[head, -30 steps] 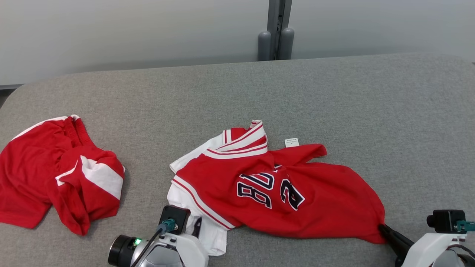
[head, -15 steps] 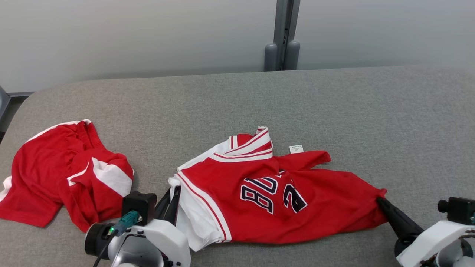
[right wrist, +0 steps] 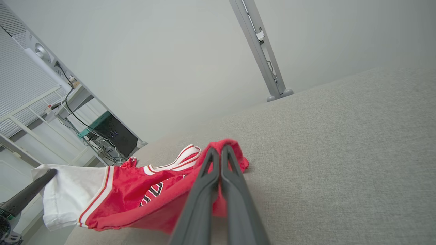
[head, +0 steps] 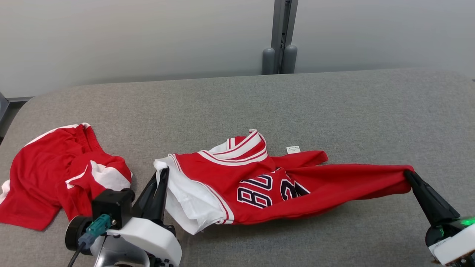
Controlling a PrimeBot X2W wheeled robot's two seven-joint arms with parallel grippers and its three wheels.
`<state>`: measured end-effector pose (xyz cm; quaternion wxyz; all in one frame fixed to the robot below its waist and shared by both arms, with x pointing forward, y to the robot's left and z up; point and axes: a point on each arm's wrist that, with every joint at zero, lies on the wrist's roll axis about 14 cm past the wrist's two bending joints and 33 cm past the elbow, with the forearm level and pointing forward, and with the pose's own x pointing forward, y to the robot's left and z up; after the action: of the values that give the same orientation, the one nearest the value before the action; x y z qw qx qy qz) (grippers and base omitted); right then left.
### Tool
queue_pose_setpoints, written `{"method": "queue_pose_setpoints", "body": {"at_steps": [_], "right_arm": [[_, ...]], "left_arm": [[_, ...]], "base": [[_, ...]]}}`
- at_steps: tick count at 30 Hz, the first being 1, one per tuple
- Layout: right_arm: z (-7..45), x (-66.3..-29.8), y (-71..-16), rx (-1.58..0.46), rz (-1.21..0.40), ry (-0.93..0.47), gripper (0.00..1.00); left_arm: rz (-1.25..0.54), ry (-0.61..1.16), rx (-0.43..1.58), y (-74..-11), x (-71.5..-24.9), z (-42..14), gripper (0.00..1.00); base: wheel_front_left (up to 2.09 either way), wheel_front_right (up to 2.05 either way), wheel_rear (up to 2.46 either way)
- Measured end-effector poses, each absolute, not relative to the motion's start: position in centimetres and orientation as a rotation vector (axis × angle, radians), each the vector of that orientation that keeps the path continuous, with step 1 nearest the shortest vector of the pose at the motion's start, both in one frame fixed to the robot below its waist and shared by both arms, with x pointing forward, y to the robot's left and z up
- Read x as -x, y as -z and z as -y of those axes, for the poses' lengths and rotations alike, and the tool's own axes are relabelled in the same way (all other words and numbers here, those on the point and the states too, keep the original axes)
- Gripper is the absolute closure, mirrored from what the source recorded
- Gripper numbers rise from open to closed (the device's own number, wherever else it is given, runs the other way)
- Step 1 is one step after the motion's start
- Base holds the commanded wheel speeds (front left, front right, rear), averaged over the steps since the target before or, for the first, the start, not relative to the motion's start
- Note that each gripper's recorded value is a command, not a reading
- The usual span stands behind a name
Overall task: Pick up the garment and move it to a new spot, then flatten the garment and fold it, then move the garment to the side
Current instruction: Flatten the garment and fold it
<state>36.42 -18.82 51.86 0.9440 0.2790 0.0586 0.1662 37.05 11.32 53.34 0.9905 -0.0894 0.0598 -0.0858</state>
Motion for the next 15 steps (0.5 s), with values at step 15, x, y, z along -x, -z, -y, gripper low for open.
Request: {"method": "queue_pose_setpoints", "body": {"at_steps": [15], "right_arm": [[19.0,-46.7,-62.6,-0.548,0.214,-0.388,1.00]], "left_arm": [[0.067,0.302,0.013,-59.1,-49.6,-9.8,1.00]], "base": [[0.00,0.00,0.00]]}}
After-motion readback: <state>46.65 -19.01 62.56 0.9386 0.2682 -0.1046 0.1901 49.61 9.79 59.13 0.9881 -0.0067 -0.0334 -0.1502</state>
